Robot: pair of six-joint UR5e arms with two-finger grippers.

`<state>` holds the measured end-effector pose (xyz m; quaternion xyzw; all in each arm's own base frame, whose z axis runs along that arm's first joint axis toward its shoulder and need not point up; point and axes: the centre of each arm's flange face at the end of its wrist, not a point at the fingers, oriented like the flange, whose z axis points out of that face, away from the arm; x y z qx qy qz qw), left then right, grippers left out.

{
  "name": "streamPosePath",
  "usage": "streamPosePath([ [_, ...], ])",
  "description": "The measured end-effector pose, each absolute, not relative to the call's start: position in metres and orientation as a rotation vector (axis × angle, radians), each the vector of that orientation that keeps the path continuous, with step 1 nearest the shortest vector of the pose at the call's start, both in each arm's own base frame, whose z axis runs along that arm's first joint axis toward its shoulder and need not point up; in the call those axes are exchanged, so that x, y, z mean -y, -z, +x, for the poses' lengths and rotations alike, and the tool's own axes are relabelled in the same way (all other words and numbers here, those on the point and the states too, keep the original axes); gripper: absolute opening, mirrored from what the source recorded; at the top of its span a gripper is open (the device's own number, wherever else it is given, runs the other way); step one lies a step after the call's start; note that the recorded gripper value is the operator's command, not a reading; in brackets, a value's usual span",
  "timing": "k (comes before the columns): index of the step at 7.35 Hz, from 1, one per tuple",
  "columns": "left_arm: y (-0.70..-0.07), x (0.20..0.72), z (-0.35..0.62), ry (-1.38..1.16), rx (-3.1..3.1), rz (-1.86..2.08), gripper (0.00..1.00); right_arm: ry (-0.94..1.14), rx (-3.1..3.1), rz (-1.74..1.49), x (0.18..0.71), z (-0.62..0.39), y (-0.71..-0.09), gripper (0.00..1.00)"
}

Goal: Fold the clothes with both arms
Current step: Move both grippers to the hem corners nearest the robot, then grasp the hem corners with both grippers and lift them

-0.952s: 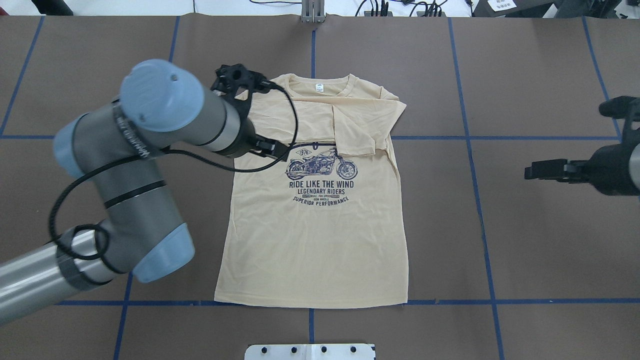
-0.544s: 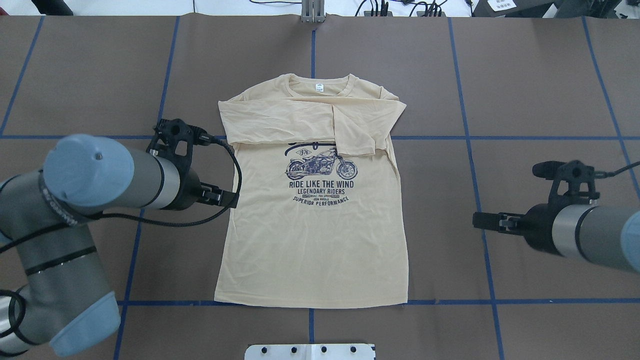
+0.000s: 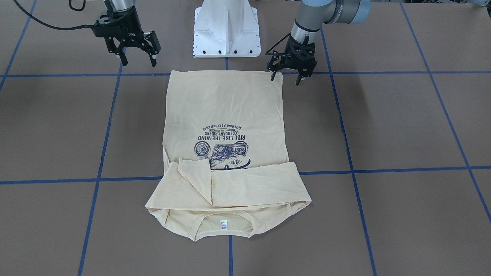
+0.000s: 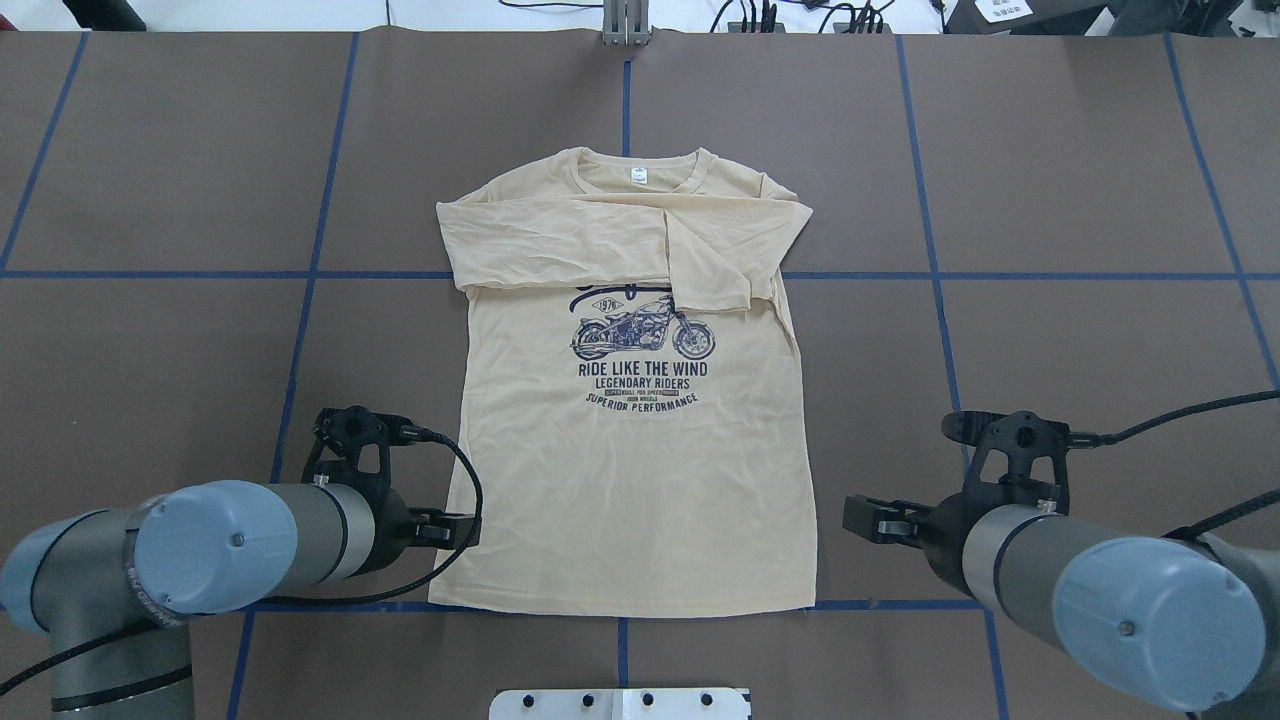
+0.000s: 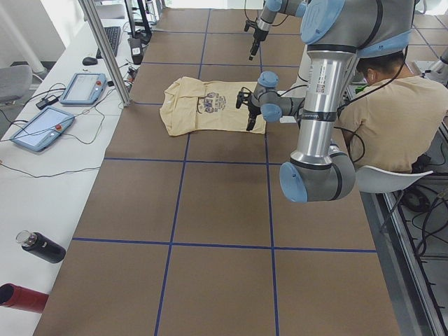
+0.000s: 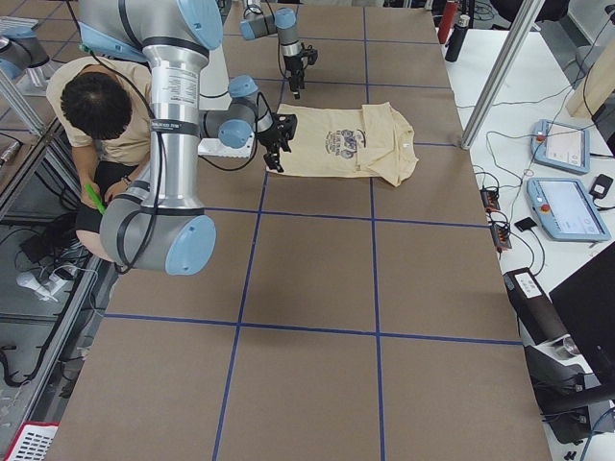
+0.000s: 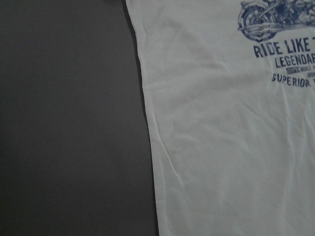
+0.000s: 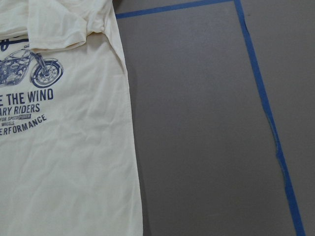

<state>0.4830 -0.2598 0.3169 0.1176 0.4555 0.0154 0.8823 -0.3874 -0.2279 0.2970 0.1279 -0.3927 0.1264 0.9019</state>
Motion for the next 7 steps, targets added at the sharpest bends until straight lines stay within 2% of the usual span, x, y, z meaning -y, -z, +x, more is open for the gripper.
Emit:
streamPosePath([
  [1, -0.319, 0.247, 0.49, -0.031, -0.952, 0.225, 0.48, -0.263, 0.8, 0.268, 0.221, -0.399, -0.29, 1.0],
  [3, -0.321, 0.227, 0.501, -0.036, -0.956, 0.193, 0.48, -0.263, 0.802, 0.279, 0.211, -0.411, -0.285, 1.0],
  [7, -0.333, 0.222, 0.512, -0.044, -0.931, 0.173, 0.48, -0.264, 0.803, 0.283, 0.209, -0.413, -0.285, 1.0],
])
